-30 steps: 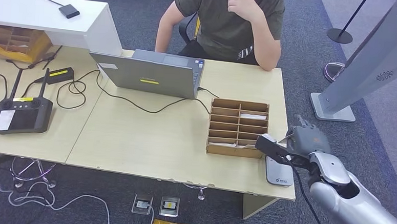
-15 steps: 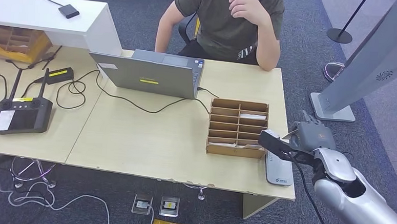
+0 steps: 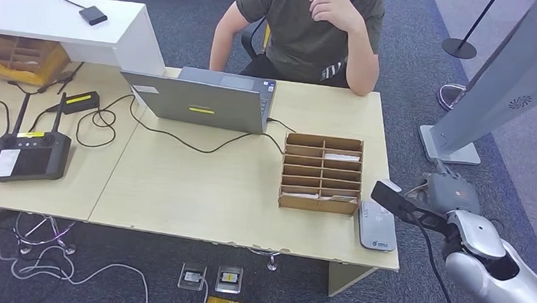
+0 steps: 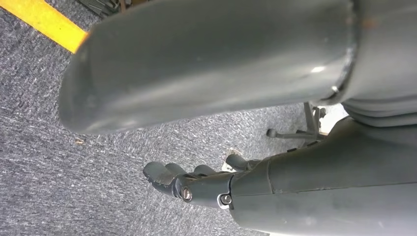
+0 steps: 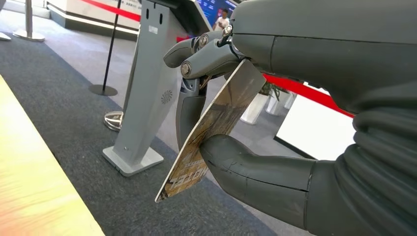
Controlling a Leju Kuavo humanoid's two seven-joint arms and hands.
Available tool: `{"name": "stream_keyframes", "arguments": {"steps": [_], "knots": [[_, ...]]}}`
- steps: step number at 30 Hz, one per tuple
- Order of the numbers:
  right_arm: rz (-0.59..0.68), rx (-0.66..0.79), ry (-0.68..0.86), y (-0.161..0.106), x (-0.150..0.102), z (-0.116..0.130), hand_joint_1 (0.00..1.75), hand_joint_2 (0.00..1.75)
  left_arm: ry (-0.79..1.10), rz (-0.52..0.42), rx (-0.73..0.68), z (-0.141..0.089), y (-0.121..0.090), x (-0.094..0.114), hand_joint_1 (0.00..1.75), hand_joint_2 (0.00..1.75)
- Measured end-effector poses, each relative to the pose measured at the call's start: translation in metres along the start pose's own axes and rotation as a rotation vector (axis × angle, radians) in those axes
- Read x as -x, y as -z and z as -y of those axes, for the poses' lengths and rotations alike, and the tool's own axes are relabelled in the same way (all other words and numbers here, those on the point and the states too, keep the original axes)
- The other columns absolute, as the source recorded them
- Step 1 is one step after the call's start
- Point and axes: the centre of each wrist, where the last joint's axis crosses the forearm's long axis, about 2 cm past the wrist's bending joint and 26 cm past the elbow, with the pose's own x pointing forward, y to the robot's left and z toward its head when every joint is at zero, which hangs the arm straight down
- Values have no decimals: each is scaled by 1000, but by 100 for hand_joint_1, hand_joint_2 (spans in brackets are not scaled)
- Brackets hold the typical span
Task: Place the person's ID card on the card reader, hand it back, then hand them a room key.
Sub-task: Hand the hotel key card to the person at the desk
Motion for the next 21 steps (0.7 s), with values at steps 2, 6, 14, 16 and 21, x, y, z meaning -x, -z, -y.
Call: {"name": "stream_keyframes", "arguments": {"steps": [2,6,14,16,21], "knots": [[-4,-8,2,-1,3,-2,175,175,0,-1,1,1,0,0,0,0],[-10,-16,5,-2,6,-5,175,175,0,-1,1,1,0,0,0,0],[-14,-19,2,-2,8,-6,175,175,0,-1,1,1,0,0,0,0],[-14,-20,3,-2,8,-6,175,175,0,-1,1,1,-1,0,0,0],[9,-37,-11,-4,7,-11,175,175,0,-1,-1,1,-1,0,0,0]]}}
